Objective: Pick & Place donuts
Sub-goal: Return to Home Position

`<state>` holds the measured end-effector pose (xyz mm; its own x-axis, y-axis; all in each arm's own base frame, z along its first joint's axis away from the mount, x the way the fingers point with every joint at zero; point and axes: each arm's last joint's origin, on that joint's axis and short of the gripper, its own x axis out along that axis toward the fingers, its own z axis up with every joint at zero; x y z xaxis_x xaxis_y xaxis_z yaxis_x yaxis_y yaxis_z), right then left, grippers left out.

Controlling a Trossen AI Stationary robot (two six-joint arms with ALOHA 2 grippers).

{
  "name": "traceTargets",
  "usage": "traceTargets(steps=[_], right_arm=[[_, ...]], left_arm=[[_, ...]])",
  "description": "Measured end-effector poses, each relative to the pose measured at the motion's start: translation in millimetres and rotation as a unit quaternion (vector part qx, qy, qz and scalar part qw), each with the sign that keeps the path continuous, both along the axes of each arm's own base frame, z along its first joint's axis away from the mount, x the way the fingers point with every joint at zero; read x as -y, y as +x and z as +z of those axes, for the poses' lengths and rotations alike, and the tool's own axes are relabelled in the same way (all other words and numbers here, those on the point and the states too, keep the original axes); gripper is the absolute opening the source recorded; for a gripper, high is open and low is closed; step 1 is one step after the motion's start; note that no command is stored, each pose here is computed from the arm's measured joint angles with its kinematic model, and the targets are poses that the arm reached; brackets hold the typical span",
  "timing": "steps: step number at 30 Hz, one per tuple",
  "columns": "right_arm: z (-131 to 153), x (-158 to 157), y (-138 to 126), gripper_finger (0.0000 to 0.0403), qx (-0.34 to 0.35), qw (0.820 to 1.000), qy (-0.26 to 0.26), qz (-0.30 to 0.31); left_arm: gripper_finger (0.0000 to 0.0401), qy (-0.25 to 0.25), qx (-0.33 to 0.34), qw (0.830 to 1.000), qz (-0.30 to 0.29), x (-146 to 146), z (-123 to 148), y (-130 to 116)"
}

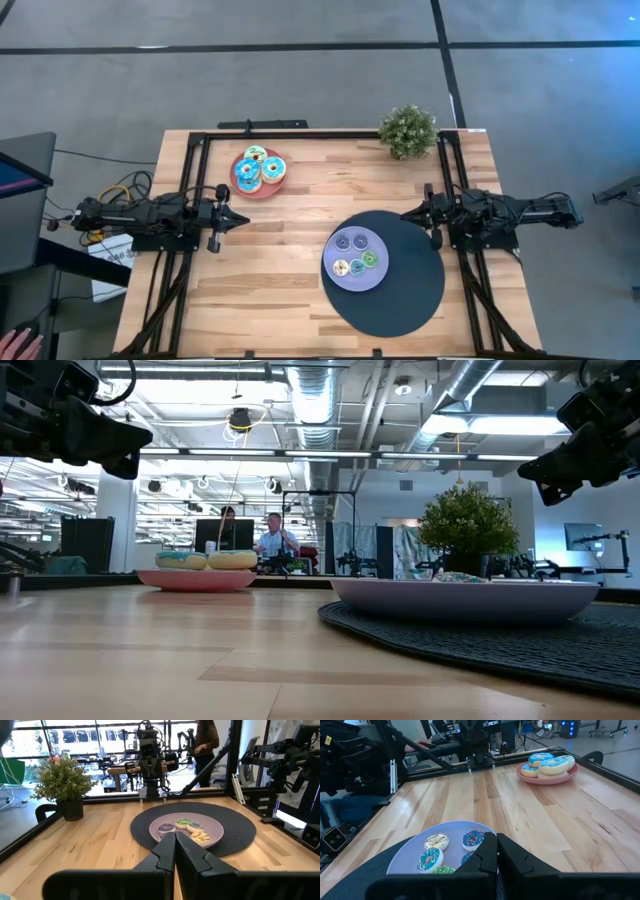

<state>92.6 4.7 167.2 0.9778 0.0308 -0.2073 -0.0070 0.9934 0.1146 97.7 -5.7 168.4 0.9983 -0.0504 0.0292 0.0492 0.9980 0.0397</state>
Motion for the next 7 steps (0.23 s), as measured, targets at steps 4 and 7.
traceTargets(steps=[4, 7], right_arm=[[0.0, 0.0, 0.0, 0.0000, 0.000, 1.000, 0.000, 0.000], [0.0, 0.0, 0.0, 0.0000, 0.000, 1.000, 0.000, 0.000]], left_arm=[[0.0000, 0.001, 0.000, 1.000, 0.000, 0.0, 0.0, 0.0], [0.0000, 0.001, 0.000, 1.000, 0.000, 0.0, 0.0, 0.0]])
